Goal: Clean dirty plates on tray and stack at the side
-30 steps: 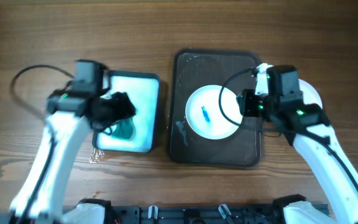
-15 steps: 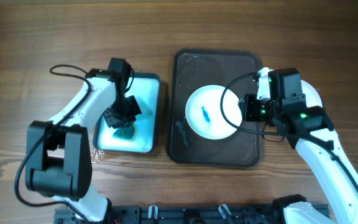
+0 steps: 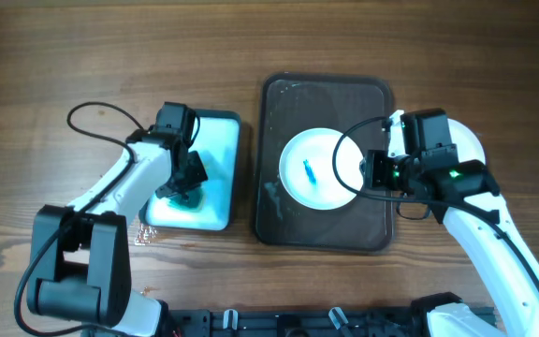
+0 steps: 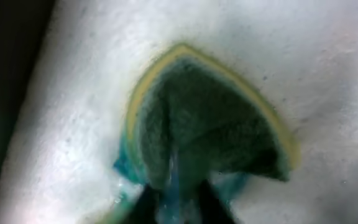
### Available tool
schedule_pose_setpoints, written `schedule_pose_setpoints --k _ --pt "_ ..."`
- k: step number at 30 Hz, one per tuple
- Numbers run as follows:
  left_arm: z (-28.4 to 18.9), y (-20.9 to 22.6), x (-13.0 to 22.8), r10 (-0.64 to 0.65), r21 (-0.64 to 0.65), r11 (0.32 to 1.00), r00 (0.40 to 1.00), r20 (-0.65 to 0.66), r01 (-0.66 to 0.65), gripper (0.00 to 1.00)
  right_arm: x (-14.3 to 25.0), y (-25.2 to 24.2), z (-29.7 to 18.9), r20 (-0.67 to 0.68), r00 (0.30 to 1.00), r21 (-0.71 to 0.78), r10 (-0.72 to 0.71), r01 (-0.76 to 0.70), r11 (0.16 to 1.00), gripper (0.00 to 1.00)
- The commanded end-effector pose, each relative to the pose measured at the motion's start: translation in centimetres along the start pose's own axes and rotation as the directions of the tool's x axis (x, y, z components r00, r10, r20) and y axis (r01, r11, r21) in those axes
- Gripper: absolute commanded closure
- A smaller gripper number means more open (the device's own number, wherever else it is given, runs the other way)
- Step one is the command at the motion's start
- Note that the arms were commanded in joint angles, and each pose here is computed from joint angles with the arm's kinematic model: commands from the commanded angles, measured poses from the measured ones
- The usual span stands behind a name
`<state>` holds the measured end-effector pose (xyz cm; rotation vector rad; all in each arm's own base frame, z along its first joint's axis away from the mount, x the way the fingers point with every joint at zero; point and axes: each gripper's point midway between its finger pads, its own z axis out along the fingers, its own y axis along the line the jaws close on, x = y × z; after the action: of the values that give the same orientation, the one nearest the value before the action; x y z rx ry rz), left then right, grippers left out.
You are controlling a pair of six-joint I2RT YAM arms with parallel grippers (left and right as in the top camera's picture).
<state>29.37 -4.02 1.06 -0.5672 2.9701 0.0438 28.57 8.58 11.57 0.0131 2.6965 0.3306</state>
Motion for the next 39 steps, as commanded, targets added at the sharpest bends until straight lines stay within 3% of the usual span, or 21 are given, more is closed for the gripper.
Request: schedule_pose_setpoints --k 1,5,7,9,11,14,15,17,18,19,22,26,29,33,37,39 --pt "0.0 -0.6 0.1 0.004 0.036 0.999 1.000 -0.010 -0.003 0.96 0.4 -1.1 1.8 -0.038 0.999 0.050 0.027 -0.025 0.998 0.50" --pt "-2.7 -2.0 -1.5 0.003 0.079 0.997 1.000 -0.007 -0.003 0.96 0.0 -2.3 4.5 -0.059 0.991 0.087 0.120 -0.114 0.990 0.50" --pt "-4.7 -2.6 -2.7 0.029 0.088 0.996 1.000 0.009 -0.030 0.96 -0.2 -3.0 5.7 -0.069 0.989 0.091 0.132 -0.125 0.988 0.55" --pt "-6.6 -2.9 -3.5 0.051 0.093 0.994 0.999 0.019 -0.052 0.96 -0.3 -2.9 6.5 -0.084 0.993 0.064 0.081 -0.076 0.995 0.57" --pt "-9.0 -3.3 -4.4 0.053 0.099 0.994 0.998 0.031 -0.056 0.96 0.0 -0.9 7.8 -0.118 0.992 -0.076 -0.044 0.036 0.996 0.58" --pt "-11.3 -3.8 -5.0 0.053 0.120 0.991 0.998 0.038 -0.057 0.96 1.5 -1.5 10.3 -0.193 0.981 -0.070 -0.035 0.022 0.997 0.64" --pt "-11.8 -3.7 -4.9 0.053 0.119 0.991 0.998 0.038 -0.057 0.96 2.1 -1.7 11.0 -0.219 0.975 -0.065 -0.027 0.012 0.998 0.74" --pt "-12.4 -3.7 -4.6 0.063 0.127 0.990 0.997 0.036 -0.067 0.96 2.8 -2.0 11.8 -0.247 0.969 -0.059 -0.021 0.007 0.998 0.82" --pt "-12.7 -4.3 -4.2 0.099 0.168 0.980 0.995 0.024 -0.102 0.96 2.8 -2.2 12.1 -0.249 0.968 -0.052 -0.014 0.001 0.999 0.92" --pt "-12.8 -4.9 -3.8 0.111 0.205 0.972 0.994 0.011 -0.111 0.96 2.7 -2.3 12.2 -0.243 0.970 -0.034 0.019 -0.027 0.999 0.96" --pt "-13.3 -6.9 -3.5 0.122 0.315 0.942 0.993 -0.007 -0.114 0.96 2.2 -2.3 12.3 -0.226 0.968 -0.015 0.108 -0.114 0.993 0.96" --pt "-14.4 -13.1 -2.2 0.166 0.469 0.869 0.986 0.017 -0.154 0.96 2.5 -2.3 12.2 -0.239 0.963 -0.008 0.125 -0.131 0.991 0.96" --pt "-12.3 -20.1 0.6 0.204 0.513 0.836 0.978 0.037 -0.194 0.96 2.9 -2.4 12.1 -0.255 0.958 -0.003 0.129 -0.134 0.991 0.96" --pt "-6.9 -26.6 5.6 0.232 0.523 0.835 0.971 -0.050 -0.172 0.96 3.0 -2.4 12.1 -0.259 0.957 -0.001 0.130 -0.135 0.991 0.96" --pt "-1.6 -27.5 8.1 0.246 0.463 0.872 0.960 -0.135 -0.158 0.96 3.2 -2.4 12.0 -0.266 0.955 0.001 0.131 -0.135 0.991 0.96" --pt "0.2 -24.7 6.6 0.205 0.318 0.933 0.975 -0.088 -0.167 0.96 3.3 -2.4 12.0 -0.269 0.954 0.003 0.132 -0.136 0.991 0.96"
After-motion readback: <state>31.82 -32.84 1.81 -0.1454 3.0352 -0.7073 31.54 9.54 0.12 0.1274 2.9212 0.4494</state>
